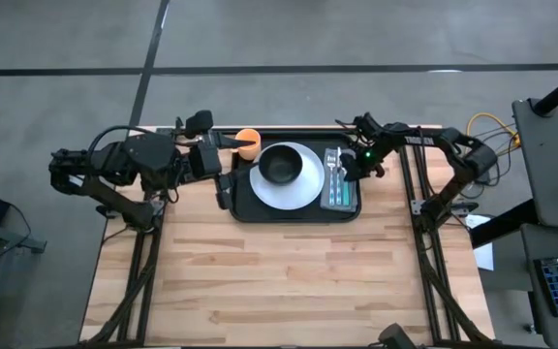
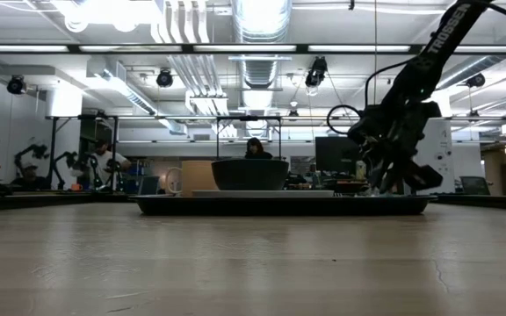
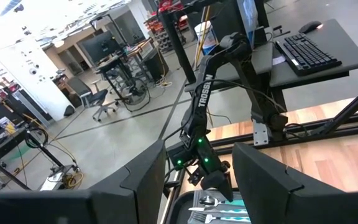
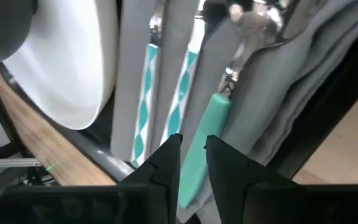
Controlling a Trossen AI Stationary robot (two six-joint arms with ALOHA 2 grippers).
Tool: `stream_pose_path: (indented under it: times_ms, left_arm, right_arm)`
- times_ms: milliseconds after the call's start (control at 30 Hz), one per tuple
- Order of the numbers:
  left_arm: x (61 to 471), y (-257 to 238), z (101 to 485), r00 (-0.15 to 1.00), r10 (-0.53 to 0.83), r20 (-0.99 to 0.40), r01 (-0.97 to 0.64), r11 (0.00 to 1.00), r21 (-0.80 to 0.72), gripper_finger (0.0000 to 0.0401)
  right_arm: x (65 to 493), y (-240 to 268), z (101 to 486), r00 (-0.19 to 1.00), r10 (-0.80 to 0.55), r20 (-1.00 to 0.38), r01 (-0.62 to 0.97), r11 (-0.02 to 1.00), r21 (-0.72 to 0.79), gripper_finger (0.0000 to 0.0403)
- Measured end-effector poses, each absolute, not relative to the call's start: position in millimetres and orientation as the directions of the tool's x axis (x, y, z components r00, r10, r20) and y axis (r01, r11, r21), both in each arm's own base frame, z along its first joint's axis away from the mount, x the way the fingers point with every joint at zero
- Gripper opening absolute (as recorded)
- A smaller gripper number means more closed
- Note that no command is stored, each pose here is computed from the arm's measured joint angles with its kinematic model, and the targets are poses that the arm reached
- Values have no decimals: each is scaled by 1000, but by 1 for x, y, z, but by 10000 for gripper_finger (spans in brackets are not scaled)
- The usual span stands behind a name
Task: Set up tray
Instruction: Return to Home Position
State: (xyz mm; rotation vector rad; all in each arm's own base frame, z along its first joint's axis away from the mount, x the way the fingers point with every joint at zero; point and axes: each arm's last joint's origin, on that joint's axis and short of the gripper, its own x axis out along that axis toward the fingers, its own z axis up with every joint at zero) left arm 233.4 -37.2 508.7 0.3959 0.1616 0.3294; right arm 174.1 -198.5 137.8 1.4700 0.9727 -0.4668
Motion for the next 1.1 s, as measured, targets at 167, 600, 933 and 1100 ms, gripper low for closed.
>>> stream_pose_path:
  times_ms: [167, 600, 933, 1100]
  left_arm:
    - [233, -37, 509, 935, 344, -90, -281, 870, 406, 167]
    - [214, -28, 505, 877, 453, -159, -410, 879, 243, 167]
    - [154, -18, 471, 940, 313, -138, -297, 947, 123, 167]
    - [130, -16, 423, 981, 194, -22, -193, 980, 49, 167]
  right_arm:
    - [176, -200, 149, 590, 268, -761, 766, 113, 633, 57]
    - [225, -100, 257, 696, -63, -715, 586, 626, 515, 22]
    - [158, -12, 306, 930, -257, -262, 362, 760, 540, 22]
    - [129, -10, 282, 940, -260, -220, 341, 721, 604, 22]
